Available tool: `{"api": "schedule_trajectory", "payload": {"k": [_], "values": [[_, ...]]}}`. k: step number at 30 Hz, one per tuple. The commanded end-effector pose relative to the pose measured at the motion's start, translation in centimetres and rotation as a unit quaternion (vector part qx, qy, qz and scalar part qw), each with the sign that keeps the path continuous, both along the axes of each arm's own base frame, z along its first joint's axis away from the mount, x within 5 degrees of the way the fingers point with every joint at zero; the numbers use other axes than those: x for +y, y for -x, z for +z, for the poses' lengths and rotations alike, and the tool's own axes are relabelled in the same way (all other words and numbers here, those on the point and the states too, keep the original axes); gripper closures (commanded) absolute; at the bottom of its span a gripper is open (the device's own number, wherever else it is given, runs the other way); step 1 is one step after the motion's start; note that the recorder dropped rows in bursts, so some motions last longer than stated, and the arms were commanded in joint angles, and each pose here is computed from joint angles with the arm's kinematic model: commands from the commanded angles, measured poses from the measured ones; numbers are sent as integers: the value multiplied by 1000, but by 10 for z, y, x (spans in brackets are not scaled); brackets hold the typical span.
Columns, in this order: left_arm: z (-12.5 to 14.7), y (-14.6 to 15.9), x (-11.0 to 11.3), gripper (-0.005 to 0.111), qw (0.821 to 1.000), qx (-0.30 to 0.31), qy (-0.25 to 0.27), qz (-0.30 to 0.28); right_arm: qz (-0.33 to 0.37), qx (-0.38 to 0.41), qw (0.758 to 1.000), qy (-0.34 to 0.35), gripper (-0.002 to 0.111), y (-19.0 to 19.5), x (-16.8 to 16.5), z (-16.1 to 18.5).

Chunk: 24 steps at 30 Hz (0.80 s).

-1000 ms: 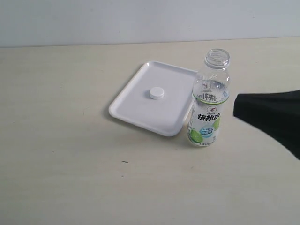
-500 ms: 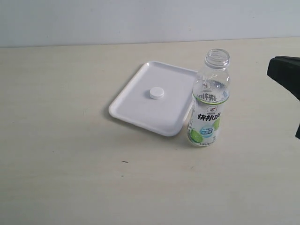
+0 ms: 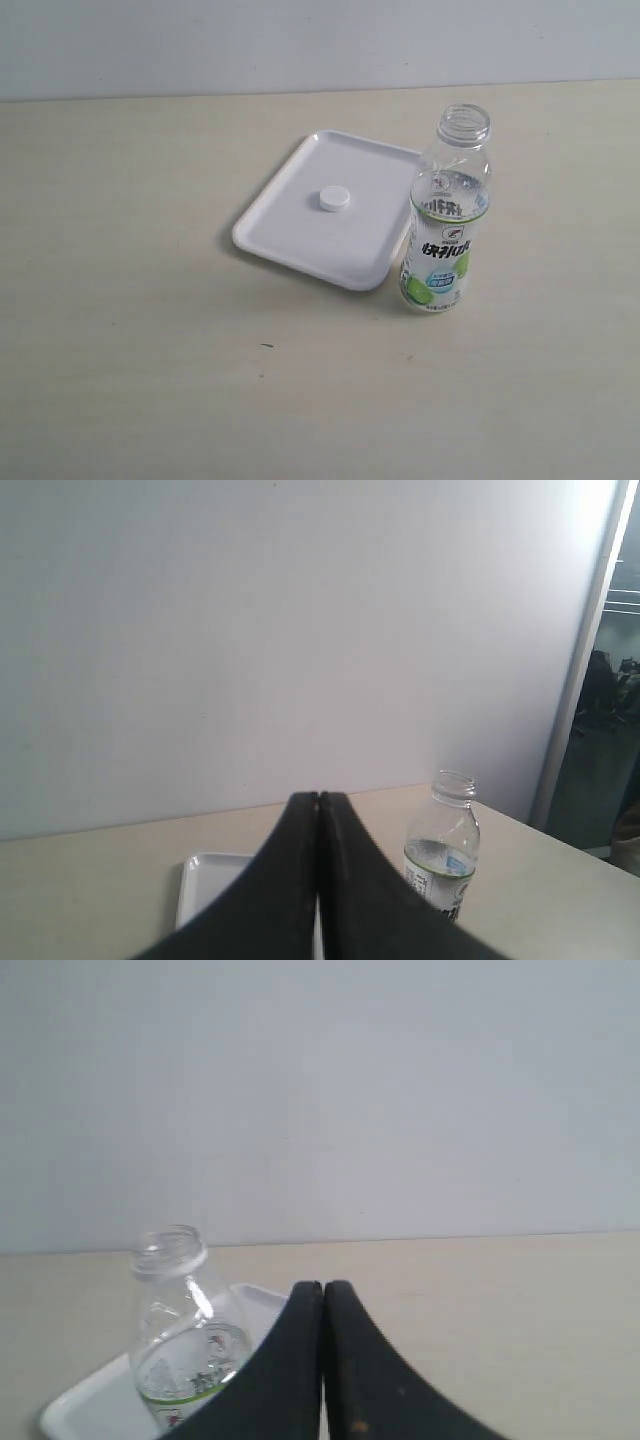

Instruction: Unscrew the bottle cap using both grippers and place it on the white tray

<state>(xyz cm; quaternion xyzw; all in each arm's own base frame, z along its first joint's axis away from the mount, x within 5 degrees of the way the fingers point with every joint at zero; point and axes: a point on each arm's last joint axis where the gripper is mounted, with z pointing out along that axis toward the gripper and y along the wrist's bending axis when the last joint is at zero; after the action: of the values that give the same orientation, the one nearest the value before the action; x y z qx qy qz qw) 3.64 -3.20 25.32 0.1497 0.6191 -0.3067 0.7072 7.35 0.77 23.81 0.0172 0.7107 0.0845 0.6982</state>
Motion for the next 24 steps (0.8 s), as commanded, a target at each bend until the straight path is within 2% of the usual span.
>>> {"api": "schedule_trajectory", "payload": {"k": [1, 9, 18, 21, 24], "values": [[-2, 0, 0, 107, 1000, 5, 6, 0, -42, -40, 998, 28, 108, 15, -7, -22], [-2, 0, 0, 107, 1000, 5, 6, 1, -91, -42, 994, 35, 108, 17, -15, -26], [-2, 0, 0, 107, 1000, 5, 6, 1, -72, -46, 996, 26, 108, 17, -12, -25], [-2, 0, 0, 107, 1000, 5, 6, 1, -97, -13, 995, 28, 108, 17, -16, -31], [-2, 0, 0, 107, 1000, 5, 6, 1, -95, 21, 993, 65, 108, 18, -16, -36]]}}
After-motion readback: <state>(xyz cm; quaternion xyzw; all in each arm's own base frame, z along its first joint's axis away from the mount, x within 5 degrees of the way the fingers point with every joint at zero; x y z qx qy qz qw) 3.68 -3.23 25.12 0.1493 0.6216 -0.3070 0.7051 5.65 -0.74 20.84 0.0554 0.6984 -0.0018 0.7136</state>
